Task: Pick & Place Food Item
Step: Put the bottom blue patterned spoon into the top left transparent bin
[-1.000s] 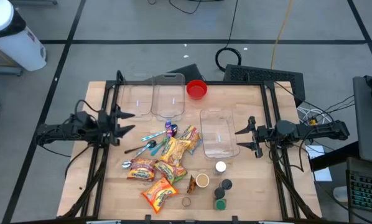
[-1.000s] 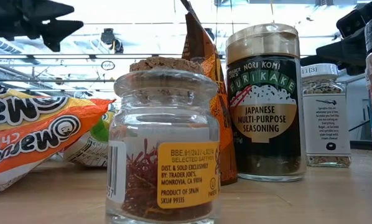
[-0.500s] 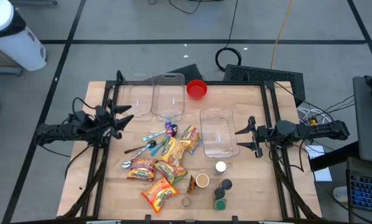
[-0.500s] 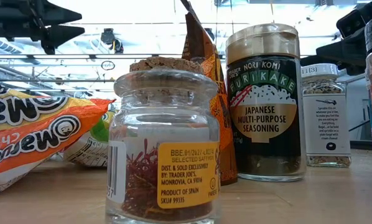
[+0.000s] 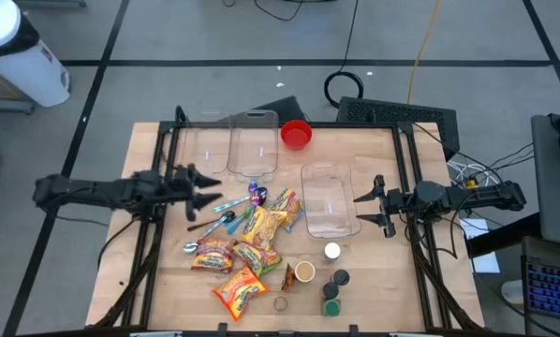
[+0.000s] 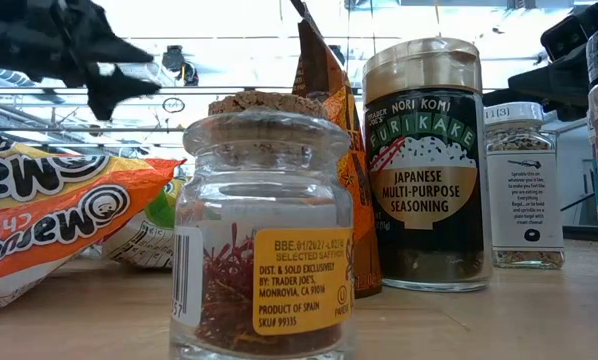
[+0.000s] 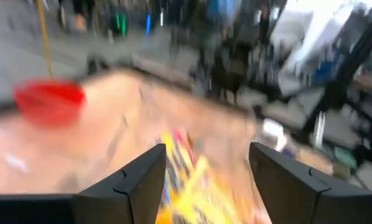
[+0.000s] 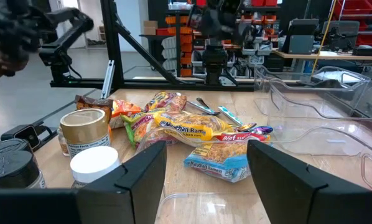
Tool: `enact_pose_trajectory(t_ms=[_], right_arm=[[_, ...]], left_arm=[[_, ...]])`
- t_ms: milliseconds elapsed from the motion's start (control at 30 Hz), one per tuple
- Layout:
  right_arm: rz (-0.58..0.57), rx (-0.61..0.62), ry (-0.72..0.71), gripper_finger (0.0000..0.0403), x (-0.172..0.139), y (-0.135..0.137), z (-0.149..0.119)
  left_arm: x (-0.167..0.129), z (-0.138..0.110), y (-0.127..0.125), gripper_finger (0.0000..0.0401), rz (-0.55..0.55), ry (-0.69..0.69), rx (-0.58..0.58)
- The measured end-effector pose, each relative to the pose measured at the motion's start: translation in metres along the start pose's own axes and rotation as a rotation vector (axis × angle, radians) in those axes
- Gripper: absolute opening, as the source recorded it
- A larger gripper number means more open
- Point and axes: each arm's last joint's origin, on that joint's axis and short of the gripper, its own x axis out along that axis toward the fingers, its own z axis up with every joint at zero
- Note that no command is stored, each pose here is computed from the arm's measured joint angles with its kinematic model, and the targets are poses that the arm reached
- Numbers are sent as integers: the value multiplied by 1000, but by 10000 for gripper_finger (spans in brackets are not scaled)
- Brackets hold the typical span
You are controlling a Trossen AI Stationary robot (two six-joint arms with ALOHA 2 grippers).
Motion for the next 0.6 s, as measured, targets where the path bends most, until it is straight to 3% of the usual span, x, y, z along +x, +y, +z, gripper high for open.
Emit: enact_pose_trajectory(t_ms=[233,433,600], right_arm=[[0,0,0,218,0,0,0],[0,0,0,216,0,0,0],[0,0,0,219,0,0,0]], left_arm=[[35,-20,-13,240,67,377,-91],[57,-35,-36,239,-32,567,40],[61,-59,-42,239,7,733,46]])
